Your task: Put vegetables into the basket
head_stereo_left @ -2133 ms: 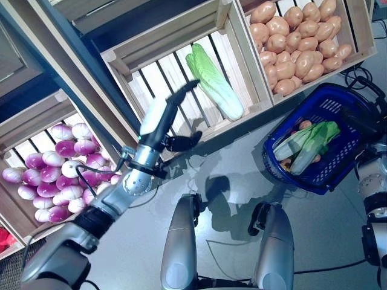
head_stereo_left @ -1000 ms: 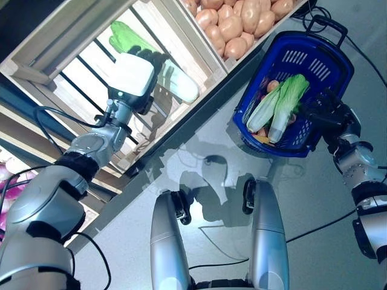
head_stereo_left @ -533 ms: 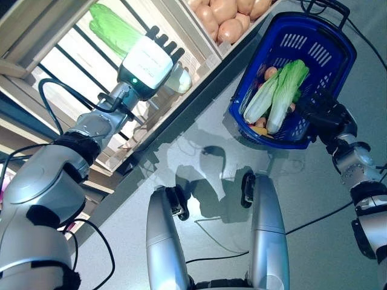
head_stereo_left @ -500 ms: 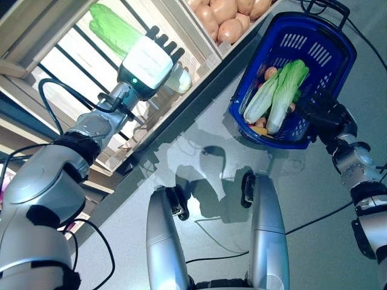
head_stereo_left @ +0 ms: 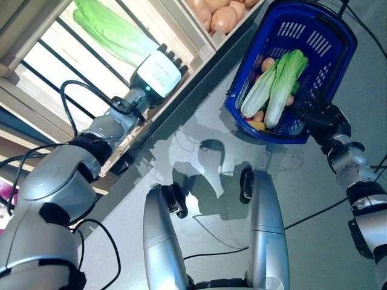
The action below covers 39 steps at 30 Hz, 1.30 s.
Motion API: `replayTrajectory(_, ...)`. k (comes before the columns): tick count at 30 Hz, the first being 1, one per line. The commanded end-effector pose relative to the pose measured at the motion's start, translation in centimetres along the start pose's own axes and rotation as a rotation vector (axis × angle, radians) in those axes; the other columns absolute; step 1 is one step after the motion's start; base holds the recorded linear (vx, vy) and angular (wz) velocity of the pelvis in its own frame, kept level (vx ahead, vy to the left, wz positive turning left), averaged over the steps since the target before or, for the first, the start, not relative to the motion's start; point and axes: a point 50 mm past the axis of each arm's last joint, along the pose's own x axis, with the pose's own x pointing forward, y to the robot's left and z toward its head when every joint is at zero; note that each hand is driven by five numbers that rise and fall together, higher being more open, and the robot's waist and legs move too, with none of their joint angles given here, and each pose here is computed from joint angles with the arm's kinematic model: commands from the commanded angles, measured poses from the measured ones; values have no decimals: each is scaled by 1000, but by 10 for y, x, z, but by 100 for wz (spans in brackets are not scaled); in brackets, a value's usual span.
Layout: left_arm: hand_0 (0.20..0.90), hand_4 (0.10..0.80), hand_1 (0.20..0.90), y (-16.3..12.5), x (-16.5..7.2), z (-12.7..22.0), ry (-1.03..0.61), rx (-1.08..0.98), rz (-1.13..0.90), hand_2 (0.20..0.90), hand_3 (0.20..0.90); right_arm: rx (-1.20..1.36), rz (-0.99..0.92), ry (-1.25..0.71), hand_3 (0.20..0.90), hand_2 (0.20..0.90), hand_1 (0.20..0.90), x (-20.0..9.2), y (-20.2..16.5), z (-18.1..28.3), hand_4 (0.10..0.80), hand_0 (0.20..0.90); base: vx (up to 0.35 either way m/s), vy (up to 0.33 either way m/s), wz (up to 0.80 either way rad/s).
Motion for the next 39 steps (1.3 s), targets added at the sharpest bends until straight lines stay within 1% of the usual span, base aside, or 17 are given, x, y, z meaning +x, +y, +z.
replayTrajectory(1,900,800,900,35,11,-70,271,72,21,900,900,93,102,-193,900,900,900,12,22,43,800,900,-47,-21,0)
replayTrajectory(7,900,800,900,41,9,-90,377,92,-3,900,900,97,178,-263,900,900,900,13,34,59,800,900,-61,-16,-4)
replayTrajectory(13,900,800,900,39,3,-102,425,138,-25,900,900,119,187,-294,900,900,900,10,33,64,800,900,-13,-2,-1)
replayTrajectory(18,900,800,900,36,-4,-116,478,158,-104,900,900,119,195,-291,900,900,900,9,32,65,800,900,0,0,0)
replayTrajectory(19,620,613,620,35,-5,-116,483,159,-112,620,620,119,195,-291,900,900,900,9,31,65,800,900,0,0,0)
replayTrajectory(20,495,530,495,34,-6,-118,484,157,-123,495,495,122,196,-292,900,900,900,8,30,65,800,900,0,0,0)
replayTrajectory(21,300,400,300,31,-9,-119,480,148,-146,300,300,136,199,-298,900,900,900,7,29,66,800,900,0,0,0)
replayTrajectory(29,300,400,300,25,-15,-122,448,127,-135,300,300,187,213,-309,900,900,900,3,23,65,800,900,42,47,-2)
replayTrajectory(37,300,400,300,7,-27,-114,375,82,-117,300,300,172,240,-274,900,900,900,0,20,54,800,900,42,56,-4)
replayTrajectory(39,300,400,300,-4,-33,-107,328,58,-116,300,300,168,242,-241,900,900,900,-3,18,42,800,900,110,67,-4)
